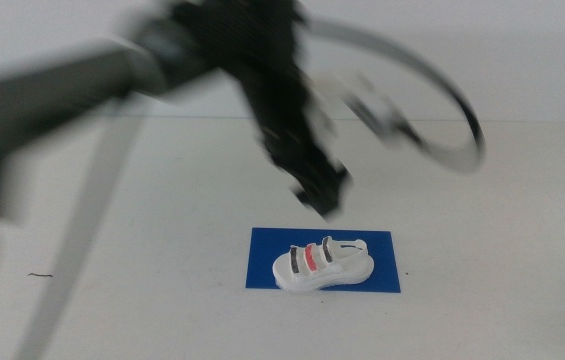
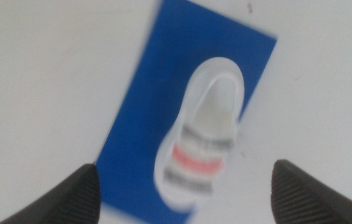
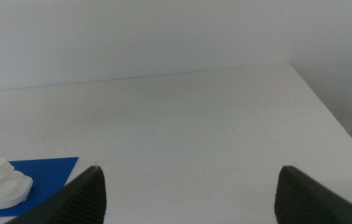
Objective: Use one arm to grab the shoe from the table and place it on the mat.
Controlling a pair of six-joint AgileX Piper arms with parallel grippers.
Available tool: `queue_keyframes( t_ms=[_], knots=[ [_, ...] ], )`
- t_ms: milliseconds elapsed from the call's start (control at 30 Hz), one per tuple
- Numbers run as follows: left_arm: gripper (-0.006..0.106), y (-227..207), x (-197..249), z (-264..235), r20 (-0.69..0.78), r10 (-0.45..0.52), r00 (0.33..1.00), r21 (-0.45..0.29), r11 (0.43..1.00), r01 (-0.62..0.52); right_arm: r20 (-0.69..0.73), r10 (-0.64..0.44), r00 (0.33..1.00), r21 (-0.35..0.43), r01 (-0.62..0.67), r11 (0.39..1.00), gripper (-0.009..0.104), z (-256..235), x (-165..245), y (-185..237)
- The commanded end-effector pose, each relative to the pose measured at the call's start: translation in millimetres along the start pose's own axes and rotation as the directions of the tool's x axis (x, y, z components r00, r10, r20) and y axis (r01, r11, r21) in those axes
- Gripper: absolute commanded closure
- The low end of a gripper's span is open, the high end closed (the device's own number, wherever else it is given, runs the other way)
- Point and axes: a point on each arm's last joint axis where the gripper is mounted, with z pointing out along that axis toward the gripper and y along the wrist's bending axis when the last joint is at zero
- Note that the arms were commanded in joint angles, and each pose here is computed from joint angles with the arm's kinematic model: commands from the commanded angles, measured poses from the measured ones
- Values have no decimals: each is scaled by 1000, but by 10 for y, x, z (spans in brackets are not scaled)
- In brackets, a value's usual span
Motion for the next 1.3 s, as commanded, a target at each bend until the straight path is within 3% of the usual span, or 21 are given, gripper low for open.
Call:
queue_keyframes(
  t_ms=[0,67,167,233,267,333,400,533,600,700,900,1033,1267],
  knots=[
    [7,33,313,-522,78,-204,976,32,979,202,9,-10,1000,2,10,1000,16,-1,0,-2],
    [7,-22,674,-872,131,-293,947,36,956,291,9,-10,1000,2,10,1000,16,-1,0,-2],
    [7,-95,1249,-1231,332,-428,841,-84,874,478,9,-10,1000,2,10,1000,16,-1,0,-2],
    [7,-225,1691,-1402,454,-512,729,-153,762,630,9,-10,1000,2,10,1000,16,-1,0,-2],
    [7,-283,1904,-1433,475,-521,709,-203,720,664,9,-10,1000,2,10,1000,16,-1,0,-2],
    [7,-469,2252,-1568,588,-470,659,-293,635,715,9,-10,1000,2,10,1000,16,-1,0,-2],
    [7,-703,2498,-1681,712,-388,586,-329,552,766,9,-10,1000,2,10,1000,16,-1,0,-2],
    [7,-1125,2886,-1676,861,-248,444,-327,400,856,9,-10,1000,2,10,1000,16,-1,0,-2],
    [7,-1290,3021,-1585,882,-220,416,-323,359,875,9,-10,1000,2,10,1000,16,-1,0,-2],
    [7,-1500,3160,-1438,890,-203,409,-329,335,883,9,-10,1000,2,10,1000,16,-1,0,-2],
    [7,-1630,3312,-1027,917,-227,327,-235,355,905,9,-10,1000,2,10,1000,16,-1,0,-2],
    [7,-1692,3409,-738,896,-274,350,-223,405,887,9,-11,1000,0,11,1000,16,-1,0,-1],
    [7,-1645,3474,-557,913,-216,346,-211,475,854,9,-11,1000,0,11,1000,16,-1,0,-1]
  ],
)
